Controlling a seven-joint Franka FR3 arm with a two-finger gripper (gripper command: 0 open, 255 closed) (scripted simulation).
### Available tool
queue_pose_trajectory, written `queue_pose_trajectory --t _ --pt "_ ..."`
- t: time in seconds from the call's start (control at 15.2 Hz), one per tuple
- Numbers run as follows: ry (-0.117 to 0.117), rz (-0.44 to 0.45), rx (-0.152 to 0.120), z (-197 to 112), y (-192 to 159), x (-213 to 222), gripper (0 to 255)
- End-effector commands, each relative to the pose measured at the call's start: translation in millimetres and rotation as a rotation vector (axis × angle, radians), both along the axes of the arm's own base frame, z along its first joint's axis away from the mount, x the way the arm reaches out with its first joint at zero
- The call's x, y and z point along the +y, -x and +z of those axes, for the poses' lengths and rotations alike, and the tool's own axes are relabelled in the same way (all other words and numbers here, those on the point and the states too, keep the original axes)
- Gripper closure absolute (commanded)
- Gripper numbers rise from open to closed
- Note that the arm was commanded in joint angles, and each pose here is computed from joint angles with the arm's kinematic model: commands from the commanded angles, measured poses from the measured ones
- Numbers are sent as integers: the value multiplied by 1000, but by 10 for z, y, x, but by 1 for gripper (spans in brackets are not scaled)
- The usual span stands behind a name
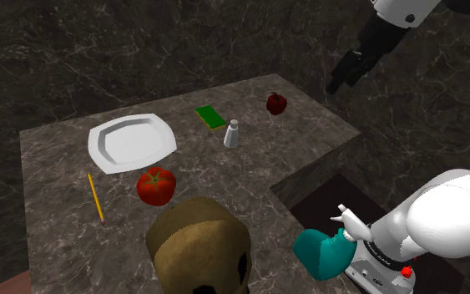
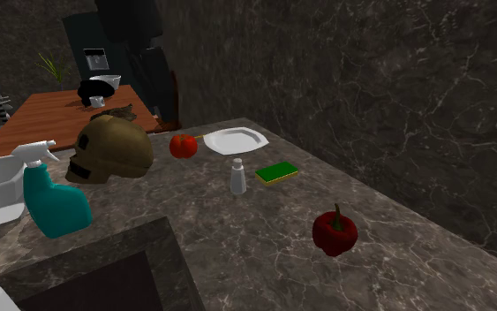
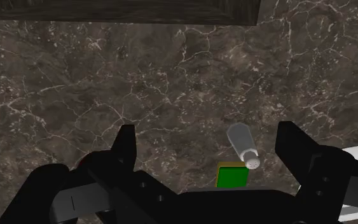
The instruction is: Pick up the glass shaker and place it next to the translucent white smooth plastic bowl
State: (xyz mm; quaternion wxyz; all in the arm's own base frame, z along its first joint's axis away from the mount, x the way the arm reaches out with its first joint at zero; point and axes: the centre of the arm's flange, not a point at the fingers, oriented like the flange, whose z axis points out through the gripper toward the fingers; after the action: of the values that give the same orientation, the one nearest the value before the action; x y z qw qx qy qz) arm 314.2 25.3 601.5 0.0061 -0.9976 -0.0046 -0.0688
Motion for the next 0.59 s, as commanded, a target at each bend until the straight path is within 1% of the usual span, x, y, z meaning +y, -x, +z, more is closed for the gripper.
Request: queue_pose_trajectory --t 0.0,0.53 --pt "0 0 0 0 0 0 0" --pt "41 2 29 -608 -767 527 0"
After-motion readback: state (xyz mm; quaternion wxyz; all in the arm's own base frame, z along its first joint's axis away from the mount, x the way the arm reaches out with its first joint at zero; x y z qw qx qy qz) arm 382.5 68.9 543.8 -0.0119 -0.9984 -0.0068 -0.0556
